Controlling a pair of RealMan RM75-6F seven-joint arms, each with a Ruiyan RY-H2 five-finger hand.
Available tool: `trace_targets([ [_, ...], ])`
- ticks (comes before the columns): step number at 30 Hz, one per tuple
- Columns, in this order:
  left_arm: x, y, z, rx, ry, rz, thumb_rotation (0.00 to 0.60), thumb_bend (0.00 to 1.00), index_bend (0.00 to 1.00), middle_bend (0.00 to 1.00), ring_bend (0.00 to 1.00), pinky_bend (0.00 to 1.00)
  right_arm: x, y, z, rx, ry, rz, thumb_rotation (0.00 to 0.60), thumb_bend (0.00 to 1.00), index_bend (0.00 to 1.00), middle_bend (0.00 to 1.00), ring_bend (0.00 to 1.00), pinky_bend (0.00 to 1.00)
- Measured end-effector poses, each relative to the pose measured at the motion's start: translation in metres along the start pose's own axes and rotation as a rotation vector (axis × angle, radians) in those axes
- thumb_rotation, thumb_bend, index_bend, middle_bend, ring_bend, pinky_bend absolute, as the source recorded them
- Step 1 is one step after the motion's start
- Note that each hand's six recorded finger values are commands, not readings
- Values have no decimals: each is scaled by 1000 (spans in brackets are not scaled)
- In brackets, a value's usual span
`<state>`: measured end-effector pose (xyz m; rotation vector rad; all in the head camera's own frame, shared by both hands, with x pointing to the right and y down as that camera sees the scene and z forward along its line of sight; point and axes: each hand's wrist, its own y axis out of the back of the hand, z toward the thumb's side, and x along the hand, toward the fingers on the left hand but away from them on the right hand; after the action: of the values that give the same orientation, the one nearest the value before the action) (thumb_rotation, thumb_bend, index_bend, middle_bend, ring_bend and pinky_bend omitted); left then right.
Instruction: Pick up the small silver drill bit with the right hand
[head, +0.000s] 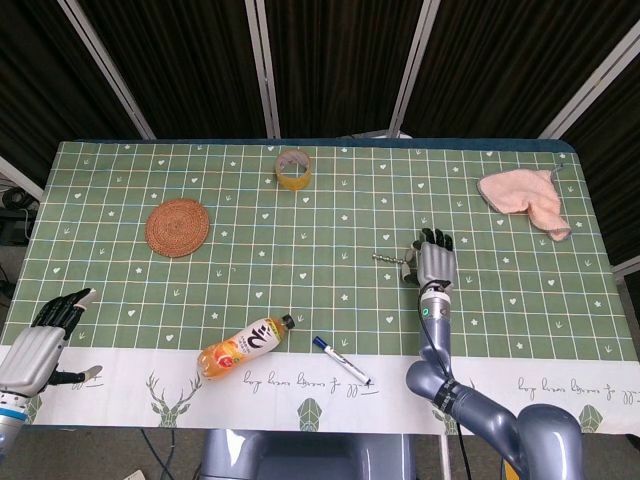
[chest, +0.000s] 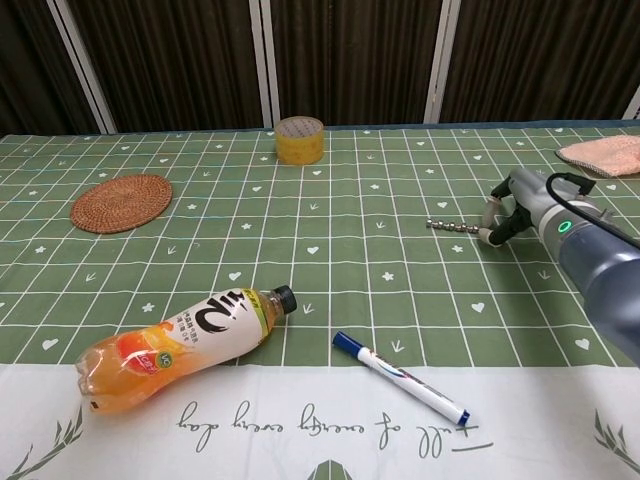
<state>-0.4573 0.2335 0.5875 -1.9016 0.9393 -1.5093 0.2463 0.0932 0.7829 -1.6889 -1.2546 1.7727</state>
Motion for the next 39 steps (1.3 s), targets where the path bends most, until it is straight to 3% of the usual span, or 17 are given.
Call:
trace_targets([
  [6, 0, 0, 0, -1, 0, -1, 600, 81, 0, 0, 0, 0, 0, 0, 2, -3, 8, 2, 600, 312, 421, 78, 0, 0],
  [13, 0, 0, 0, -2, 1, -1, 600, 79, 0, 0, 0, 0, 1, 2, 4, -3, 19, 0, 600, 312, 413, 75, 0, 0],
  [22, 0, 0, 0, -6, 2, -2, 600, 80, 0, 0, 0, 0, 2, -1, 4, -6, 16, 14, 600, 312, 474, 81, 0, 0],
  [39, 0, 1, 0, -13, 1, 1, 600, 78, 0, 0, 0, 0, 2, -3, 5, -17, 25, -2, 600, 312, 603, 184, 0, 0],
])
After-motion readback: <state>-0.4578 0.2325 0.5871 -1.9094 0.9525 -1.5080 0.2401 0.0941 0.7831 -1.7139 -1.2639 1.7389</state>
